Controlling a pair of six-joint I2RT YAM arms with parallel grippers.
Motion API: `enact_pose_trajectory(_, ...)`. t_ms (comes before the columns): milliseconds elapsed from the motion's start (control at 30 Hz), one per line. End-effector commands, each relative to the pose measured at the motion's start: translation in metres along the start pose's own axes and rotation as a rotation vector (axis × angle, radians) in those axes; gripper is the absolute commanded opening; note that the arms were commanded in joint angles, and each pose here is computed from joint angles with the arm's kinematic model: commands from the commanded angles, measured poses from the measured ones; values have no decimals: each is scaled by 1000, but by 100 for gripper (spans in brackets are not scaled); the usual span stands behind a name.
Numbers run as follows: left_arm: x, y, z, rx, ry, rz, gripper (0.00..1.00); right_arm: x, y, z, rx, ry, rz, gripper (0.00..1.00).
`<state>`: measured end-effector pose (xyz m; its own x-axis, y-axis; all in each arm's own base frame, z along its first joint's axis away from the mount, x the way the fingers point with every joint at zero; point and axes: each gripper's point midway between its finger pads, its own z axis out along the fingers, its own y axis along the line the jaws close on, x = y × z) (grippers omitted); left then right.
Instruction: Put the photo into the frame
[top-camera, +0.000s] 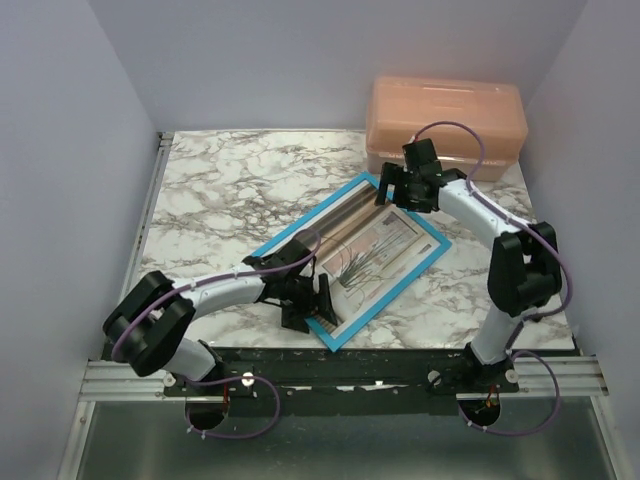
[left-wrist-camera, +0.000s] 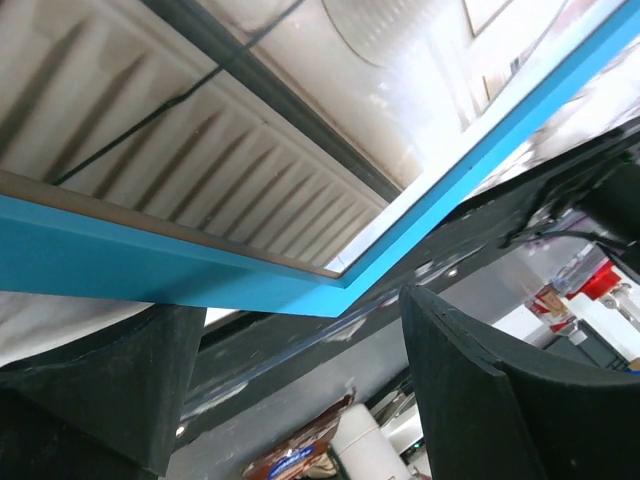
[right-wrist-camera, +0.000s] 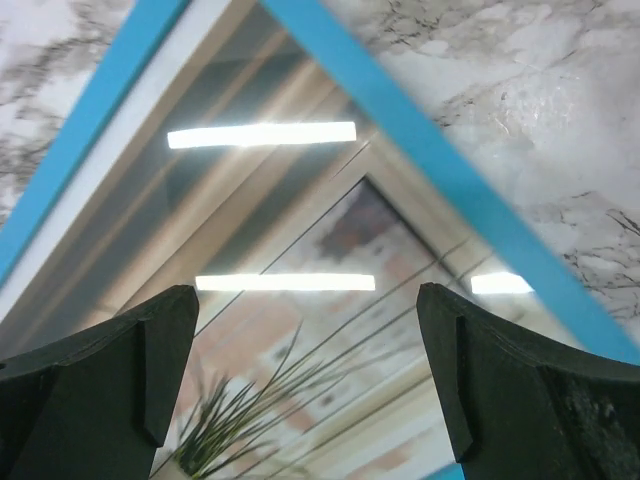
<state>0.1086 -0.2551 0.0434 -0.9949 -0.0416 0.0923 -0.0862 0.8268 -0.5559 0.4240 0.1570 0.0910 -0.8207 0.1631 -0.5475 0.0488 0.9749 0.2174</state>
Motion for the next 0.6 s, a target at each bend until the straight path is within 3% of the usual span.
enact_pose_trajectory(0, -34, -63, 11, 169, -61, 81, 80, -3, -5, -39, 17, -48, 41, 100)
enact_pose_trajectory(200, -30, -66, 16, 138, -27, 74, 83, 10, -18, -77, -65, -73, 169, 100)
enact_pose_trajectory(333, -24, -49, 4, 83, -65, 56, 87, 49, -31, -85, -21, 49, 177, 100)
enact_pose_trajectory(567, -36, -19, -39, -106, -254, 102, 89, 132, -51, -74, 13, 262, 211, 98)
